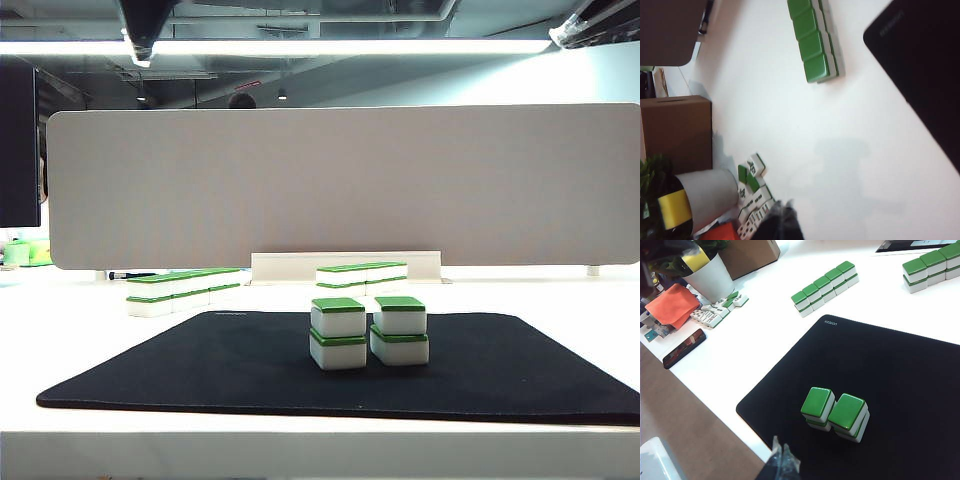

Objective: Take a mahjong tile from the mahjong wall and then place it on the table close to you.

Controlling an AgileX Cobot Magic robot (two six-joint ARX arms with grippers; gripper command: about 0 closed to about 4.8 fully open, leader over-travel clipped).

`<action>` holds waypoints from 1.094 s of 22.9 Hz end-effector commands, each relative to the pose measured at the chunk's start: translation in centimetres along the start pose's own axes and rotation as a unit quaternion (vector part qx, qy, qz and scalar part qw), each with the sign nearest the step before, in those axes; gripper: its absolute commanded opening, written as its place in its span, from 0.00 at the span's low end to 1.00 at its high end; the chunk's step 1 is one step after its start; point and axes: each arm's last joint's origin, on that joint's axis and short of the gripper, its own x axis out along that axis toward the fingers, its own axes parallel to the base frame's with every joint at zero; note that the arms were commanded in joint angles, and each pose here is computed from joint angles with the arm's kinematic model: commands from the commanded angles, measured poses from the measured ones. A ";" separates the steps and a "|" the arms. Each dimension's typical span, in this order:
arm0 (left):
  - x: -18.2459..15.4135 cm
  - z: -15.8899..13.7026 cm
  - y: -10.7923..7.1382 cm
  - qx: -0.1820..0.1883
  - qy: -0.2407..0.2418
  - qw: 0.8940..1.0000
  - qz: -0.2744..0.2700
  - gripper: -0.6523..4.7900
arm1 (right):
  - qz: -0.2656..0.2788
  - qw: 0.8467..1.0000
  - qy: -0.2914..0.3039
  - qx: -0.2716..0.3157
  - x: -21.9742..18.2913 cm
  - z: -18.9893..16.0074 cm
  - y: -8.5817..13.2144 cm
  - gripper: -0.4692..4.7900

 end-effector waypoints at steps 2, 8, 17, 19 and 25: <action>-0.2 0.9 0.6 -0.050 -0.044 0.998 0.025 0.11 | 0.002 1.000 -0.008 -0.006 -0.1 0.3 0.1 0.09; 0.5 1.5 3.8 -0.182 -0.143 0.973 -0.011 0.11 | 0.002 1.000 -0.008 -0.006 -0.1 0.3 0.1 0.09; 2.4 -2.5 6.8 -0.316 -0.258 0.913 -0.027 0.11 | 0.002 1.000 -0.008 -0.006 -0.1 0.3 0.1 0.09; 3.2 -4.3 6.1 -0.337 -0.275 0.900 -0.011 0.11 | 0.002 1.000 -0.008 -0.006 -0.1 0.3 0.1 0.09; 5.8 -12.5 2.3 -0.403 -0.258 0.878 -0.023 0.11 | 0.002 1.000 -0.008 -0.006 -0.1 0.3 0.1 0.09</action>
